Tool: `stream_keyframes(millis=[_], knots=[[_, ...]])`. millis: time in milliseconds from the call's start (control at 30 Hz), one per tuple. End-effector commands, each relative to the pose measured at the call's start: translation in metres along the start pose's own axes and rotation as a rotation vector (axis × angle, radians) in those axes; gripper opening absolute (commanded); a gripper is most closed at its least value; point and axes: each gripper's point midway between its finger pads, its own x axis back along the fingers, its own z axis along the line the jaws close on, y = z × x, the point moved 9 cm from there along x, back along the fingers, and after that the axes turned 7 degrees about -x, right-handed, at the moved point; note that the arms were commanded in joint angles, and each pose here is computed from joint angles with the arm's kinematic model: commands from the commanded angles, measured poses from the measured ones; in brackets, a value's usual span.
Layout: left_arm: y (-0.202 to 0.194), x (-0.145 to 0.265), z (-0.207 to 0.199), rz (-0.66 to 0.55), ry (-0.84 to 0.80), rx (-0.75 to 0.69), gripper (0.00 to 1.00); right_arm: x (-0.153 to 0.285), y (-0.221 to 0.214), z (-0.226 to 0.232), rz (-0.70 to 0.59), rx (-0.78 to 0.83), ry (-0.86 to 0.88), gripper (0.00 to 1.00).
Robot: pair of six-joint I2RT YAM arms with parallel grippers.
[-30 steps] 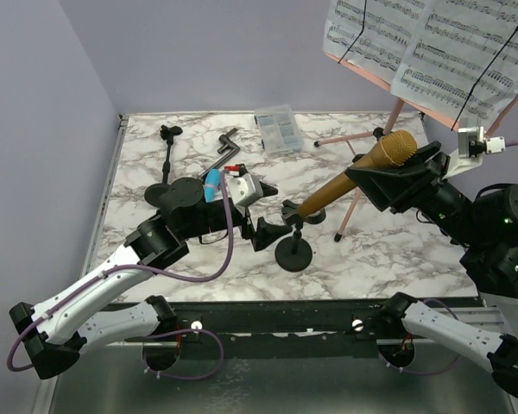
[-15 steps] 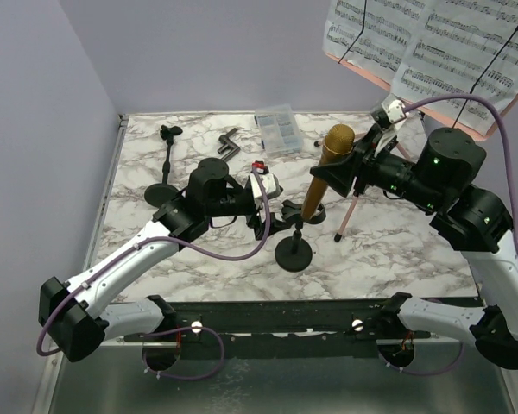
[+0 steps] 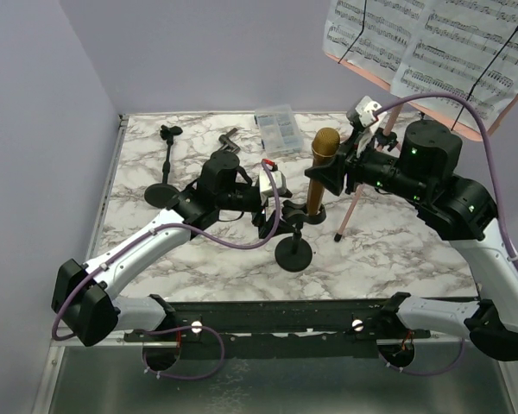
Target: Set up the instrument practice props
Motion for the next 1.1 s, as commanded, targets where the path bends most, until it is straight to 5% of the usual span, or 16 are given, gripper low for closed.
stream_keyframes(millis=[0,533,833,1067], knots=[[0.013,-0.001,0.003,-0.051,-0.04,-0.049,0.99,-0.008,-0.007,-0.006,0.023,0.051,-0.011,0.0],[-0.006,-0.018,0.005,-0.046,-0.12,0.048,0.93,-0.016,-0.045,-0.006,0.129,0.122,0.093,0.0],[-0.009,-0.017,0.004,-0.045,-0.102,0.05,0.81,-0.019,-0.063,-0.013,0.152,0.172,0.071,0.01],[-0.016,-0.022,0.005,-0.038,-0.107,0.078,0.84,-0.016,-0.053,-0.009,0.104,0.175,0.095,0.0]])
